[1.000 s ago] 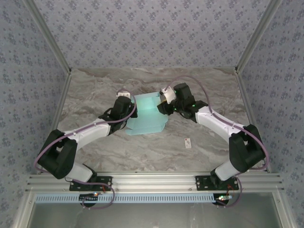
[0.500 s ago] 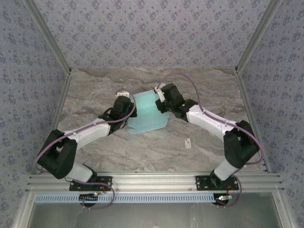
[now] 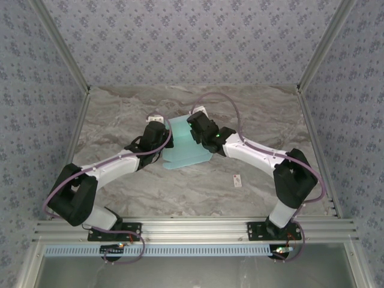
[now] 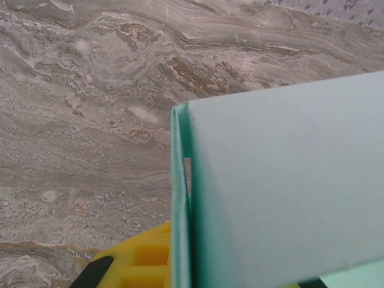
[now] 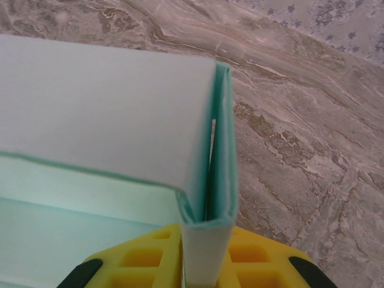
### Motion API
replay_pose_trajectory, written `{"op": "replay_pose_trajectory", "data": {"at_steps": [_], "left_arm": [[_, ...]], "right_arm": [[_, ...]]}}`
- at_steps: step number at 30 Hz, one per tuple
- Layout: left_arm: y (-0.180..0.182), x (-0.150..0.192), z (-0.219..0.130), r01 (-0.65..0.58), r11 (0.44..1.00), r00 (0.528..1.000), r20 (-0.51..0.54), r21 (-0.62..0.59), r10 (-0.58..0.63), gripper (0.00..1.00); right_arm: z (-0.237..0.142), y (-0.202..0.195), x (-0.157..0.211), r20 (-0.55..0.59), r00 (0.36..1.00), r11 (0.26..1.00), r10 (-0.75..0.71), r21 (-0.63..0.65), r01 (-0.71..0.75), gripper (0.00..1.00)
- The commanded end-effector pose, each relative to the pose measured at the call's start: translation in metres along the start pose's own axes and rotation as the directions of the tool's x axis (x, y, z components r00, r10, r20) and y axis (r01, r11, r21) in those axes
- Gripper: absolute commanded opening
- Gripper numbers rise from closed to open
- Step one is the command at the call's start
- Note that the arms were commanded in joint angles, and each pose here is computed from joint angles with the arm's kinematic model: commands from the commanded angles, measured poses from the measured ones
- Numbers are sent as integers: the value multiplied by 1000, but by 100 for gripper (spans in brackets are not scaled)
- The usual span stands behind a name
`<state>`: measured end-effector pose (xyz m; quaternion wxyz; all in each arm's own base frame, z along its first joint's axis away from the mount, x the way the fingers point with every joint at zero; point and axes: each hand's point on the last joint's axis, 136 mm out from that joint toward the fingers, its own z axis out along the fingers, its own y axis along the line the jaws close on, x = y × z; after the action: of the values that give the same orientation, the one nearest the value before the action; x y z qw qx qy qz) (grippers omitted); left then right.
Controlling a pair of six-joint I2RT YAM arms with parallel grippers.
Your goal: Fold the paper box
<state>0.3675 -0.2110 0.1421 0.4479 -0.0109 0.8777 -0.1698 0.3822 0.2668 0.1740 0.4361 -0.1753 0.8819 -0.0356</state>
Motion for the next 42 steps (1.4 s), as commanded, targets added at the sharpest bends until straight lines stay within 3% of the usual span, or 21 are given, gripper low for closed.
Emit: {"op": "replay_pose_trajectory", "data": {"at_steps": [1, 28, 34, 42], "left_arm": [[-23, -3, -8, -29, 995, 1000, -1, 97, 29, 0], [-20, 2, -5, -24, 996, 1000, -11, 82, 25, 0], [-20, 2, -5, -27, 996, 1000, -11, 83, 28, 0], [-19, 3, -5, -29, 996, 999, -12, 80, 30, 0]], "right_arm": [[1, -19, -8, 15, 999, 990, 45, 131, -47, 18], [8, -41, 4, -62, 998, 923, 0, 383, 23, 17], [11, -20, -3, -25, 999, 979, 35, 203, -30, 21], [12, -17, -13, -5, 994, 993, 110, 46, -110, 23]]}}
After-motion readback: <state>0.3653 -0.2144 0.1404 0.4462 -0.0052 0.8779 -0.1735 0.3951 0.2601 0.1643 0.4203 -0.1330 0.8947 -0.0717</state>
